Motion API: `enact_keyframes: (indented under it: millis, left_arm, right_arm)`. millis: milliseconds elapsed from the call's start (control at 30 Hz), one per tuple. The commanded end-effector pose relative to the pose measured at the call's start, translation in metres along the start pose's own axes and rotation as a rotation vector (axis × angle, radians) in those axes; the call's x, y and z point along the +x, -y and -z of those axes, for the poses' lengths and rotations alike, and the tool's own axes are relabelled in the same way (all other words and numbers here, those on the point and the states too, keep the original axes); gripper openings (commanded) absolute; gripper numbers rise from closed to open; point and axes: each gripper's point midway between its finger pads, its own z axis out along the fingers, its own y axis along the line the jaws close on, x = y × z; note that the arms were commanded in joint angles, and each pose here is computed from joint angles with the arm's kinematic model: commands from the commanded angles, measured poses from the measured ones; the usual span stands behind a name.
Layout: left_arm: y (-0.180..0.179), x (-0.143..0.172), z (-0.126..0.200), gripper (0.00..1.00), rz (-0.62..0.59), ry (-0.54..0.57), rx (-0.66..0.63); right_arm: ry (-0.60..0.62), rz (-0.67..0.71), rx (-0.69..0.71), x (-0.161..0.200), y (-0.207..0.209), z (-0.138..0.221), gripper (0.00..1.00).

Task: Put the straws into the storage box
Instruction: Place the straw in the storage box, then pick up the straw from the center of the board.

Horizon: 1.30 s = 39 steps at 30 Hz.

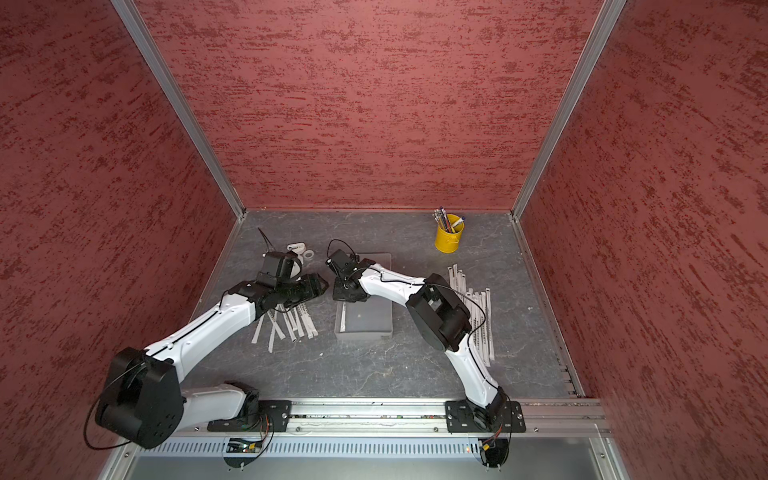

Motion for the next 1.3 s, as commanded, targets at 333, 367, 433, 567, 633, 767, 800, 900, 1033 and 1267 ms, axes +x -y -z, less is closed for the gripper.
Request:
enact_keyframes:
  millis: [333,367,433,567,633,767,800,900,1033,1267]
  left_arm:
    - [-0.042,-0.015,0.032,0.74,0.051,0.051,-0.188]
    - [-0.048,-0.015,0.037,0.74,0.048,0.043,-0.235]
    - [-0.055,-0.012,0.044,0.73,0.053,0.029,-0.277]
    - [-0.057,0.003,0.033,0.59,0.108,-0.045,-0.242]
    - [-0.056,0.005,0.023,0.52,0.119,-0.084,-0.232]
    - [-0.052,-0.001,0.005,0.48,0.117,-0.115,-0.227]
    - [-0.052,-0.004,0.001,0.48,0.115,-0.113,-0.231]
    - [-0.055,-0.008,-0.011,0.48,0.104,-0.118,-0.267]
    - [-0.066,-0.007,-0.024,0.49,0.089,-0.134,-0.328]
    - [-0.082,-0.002,-0.033,0.50,0.073,-0.145,-0.407]
  right_arm:
    - [0.008,0.002,-0.103,-0.004,-0.019,0.050,0.29]
    - [0.027,-0.008,-0.107,-0.007,-0.016,0.062,0.30]
    - [0.076,-0.023,-0.113,-0.013,-0.007,0.084,0.31]
    - [0.141,-0.002,-0.062,-0.013,0.018,0.109,0.30]
    - [0.147,0.001,-0.041,-0.010,0.027,0.111,0.29]
    - [0.144,-0.006,-0.015,-0.002,0.039,0.108,0.26]
    - [0.142,-0.005,-0.013,-0.001,0.040,0.107,0.26]
    - [0.138,0.001,-0.006,0.000,0.042,0.104,0.25]
    - [0.149,0.004,0.003,-0.001,0.044,0.104,0.25]
    - [0.152,0.001,0.008,0.000,0.047,0.102,0.24]
